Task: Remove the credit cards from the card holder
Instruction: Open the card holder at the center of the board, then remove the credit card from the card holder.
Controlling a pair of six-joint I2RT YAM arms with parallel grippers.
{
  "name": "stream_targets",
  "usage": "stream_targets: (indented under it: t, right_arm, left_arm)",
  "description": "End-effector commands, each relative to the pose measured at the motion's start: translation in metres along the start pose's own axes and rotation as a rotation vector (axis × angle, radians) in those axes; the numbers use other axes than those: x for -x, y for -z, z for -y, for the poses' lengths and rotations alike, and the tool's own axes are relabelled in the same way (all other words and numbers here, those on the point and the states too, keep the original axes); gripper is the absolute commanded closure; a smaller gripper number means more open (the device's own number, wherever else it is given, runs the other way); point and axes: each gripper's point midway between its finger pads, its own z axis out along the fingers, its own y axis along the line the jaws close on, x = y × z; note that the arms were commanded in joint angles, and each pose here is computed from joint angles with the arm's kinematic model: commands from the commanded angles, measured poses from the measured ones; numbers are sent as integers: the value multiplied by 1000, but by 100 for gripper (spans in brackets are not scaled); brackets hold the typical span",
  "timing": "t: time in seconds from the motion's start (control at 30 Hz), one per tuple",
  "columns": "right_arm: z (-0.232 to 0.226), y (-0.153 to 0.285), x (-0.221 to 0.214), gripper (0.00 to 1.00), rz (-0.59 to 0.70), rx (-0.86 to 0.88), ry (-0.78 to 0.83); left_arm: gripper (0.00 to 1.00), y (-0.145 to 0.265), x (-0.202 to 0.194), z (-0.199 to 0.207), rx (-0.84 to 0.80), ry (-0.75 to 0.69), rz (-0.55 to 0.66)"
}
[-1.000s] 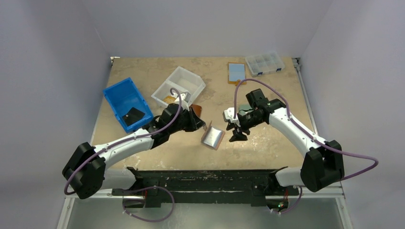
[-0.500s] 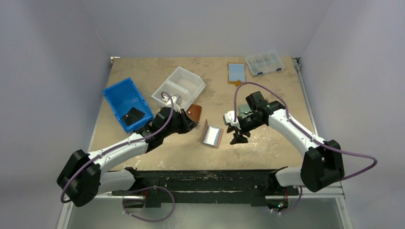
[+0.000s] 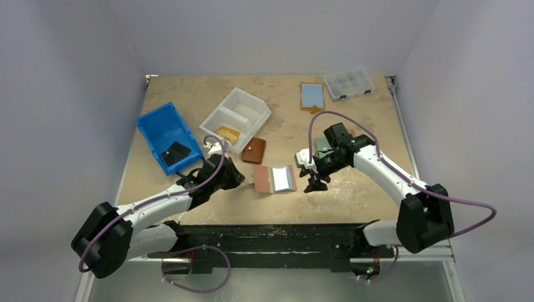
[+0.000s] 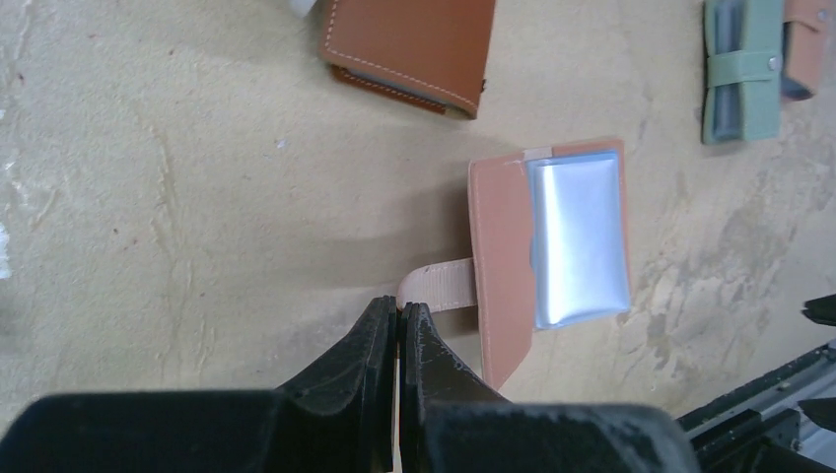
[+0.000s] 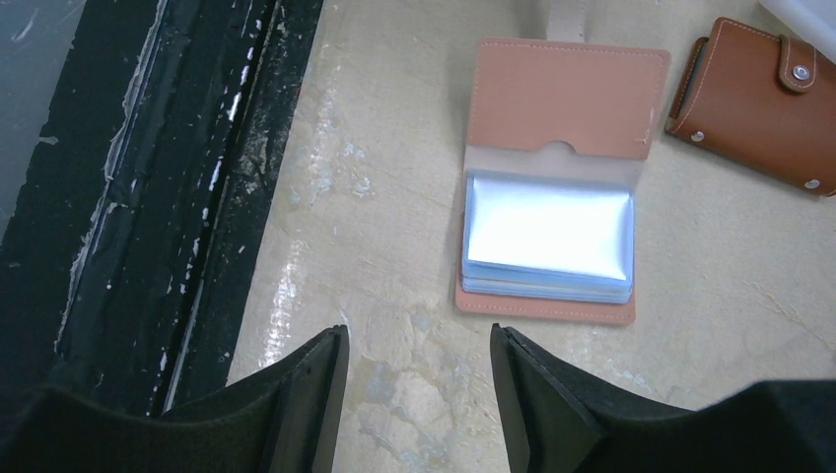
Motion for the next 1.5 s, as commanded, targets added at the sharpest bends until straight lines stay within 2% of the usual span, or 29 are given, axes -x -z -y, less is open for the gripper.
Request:
stream_targets:
  t: [0.0, 0.13, 0.3, 0.4, 0.87, 1.0, 1.23, 1.37, 1.47]
  right_arm:
    - [2, 0, 7, 38, 34, -9, 38]
    - [2, -1, 5, 38, 29, -5, 33]
    - [2, -3, 4, 38, 27, 0, 29]
    - [2, -3, 4, 38, 26, 2, 26]
    - [1, -2, 5, 38, 27, 1, 26]
    - [1, -2, 5, 38, 29, 2, 26]
    - [6, -4, 5, 41, 31, -15, -19]
    - [21, -5, 4, 57, 19, -74, -94]
    - [31, -7, 5, 70, 20, -103, -157]
  left_arm:
    - [100, 0, -9, -24, 92, -2, -22]
    - [100, 3, -11, -34, 136, -2, -25]
    - [75, 13, 0, -32, 145, 3, 15]
    - [66, 19, 7, -28, 140, 0, 32]
    - [43, 64, 50, 5, 34, -45, 141]
    - [41, 78, 59, 23, -56, -63, 164]
    - [45, 92, 58, 80, -347, -75, 140]
    - [50, 104, 50, 119, -563, -69, 83]
    - [53, 113, 42, 141, -660, -86, 57]
